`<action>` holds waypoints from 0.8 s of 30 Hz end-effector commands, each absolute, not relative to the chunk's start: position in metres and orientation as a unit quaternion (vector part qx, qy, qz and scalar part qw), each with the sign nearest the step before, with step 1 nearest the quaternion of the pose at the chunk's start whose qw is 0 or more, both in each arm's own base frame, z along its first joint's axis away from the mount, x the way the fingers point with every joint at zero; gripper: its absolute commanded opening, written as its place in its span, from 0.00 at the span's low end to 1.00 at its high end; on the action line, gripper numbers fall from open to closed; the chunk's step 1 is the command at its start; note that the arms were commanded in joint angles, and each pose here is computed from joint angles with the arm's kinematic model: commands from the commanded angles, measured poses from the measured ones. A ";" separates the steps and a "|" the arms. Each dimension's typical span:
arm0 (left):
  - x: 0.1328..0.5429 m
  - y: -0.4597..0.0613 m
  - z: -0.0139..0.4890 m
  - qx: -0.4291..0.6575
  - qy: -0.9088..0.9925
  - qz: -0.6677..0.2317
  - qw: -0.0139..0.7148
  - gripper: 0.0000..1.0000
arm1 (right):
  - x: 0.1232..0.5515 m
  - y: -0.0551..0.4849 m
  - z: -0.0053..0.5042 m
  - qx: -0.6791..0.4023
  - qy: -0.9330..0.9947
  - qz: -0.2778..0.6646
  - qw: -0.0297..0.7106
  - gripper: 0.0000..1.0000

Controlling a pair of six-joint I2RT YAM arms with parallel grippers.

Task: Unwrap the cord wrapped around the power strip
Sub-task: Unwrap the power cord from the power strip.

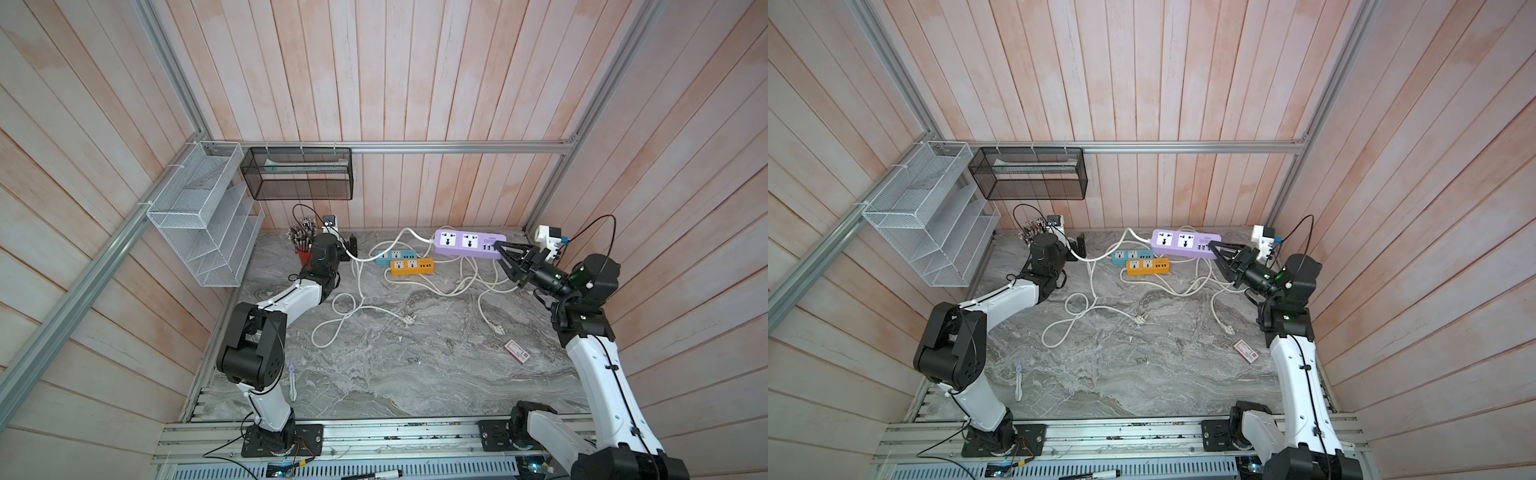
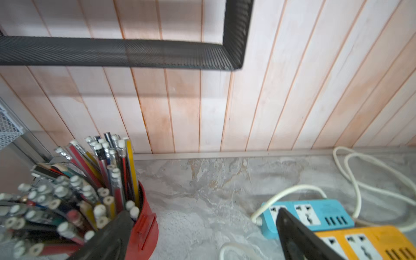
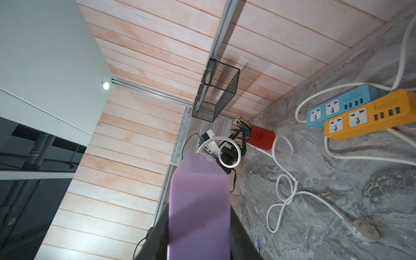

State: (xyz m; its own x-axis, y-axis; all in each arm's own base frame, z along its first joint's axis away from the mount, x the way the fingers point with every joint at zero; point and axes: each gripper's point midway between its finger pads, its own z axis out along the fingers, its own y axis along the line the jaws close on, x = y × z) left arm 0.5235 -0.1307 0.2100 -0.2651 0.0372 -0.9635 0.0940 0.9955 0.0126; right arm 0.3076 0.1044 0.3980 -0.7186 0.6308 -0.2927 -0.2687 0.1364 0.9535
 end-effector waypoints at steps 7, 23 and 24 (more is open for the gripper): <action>0.484 -0.171 0.153 0.133 0.816 -0.068 0.559 1.00 | 0.302 0.104 0.490 0.070 0.608 0.663 0.432 0.22; 0.385 -0.202 0.256 0.211 0.679 -0.287 0.642 1.00 | 0.339 0.084 0.434 0.112 0.637 0.614 0.452 0.21; 0.392 -0.186 0.255 0.181 0.689 -0.272 0.647 1.00 | 0.338 0.083 0.428 0.117 0.640 0.611 0.451 0.21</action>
State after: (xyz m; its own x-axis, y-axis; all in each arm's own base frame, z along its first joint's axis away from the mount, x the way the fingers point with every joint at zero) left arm 0.3863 -0.2110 0.2684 -0.0530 -0.0803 -0.9954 0.6715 0.7349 -0.0950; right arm 0.3416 0.0879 0.4232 -0.6170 0.6910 -0.3766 -0.3528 0.1848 0.9173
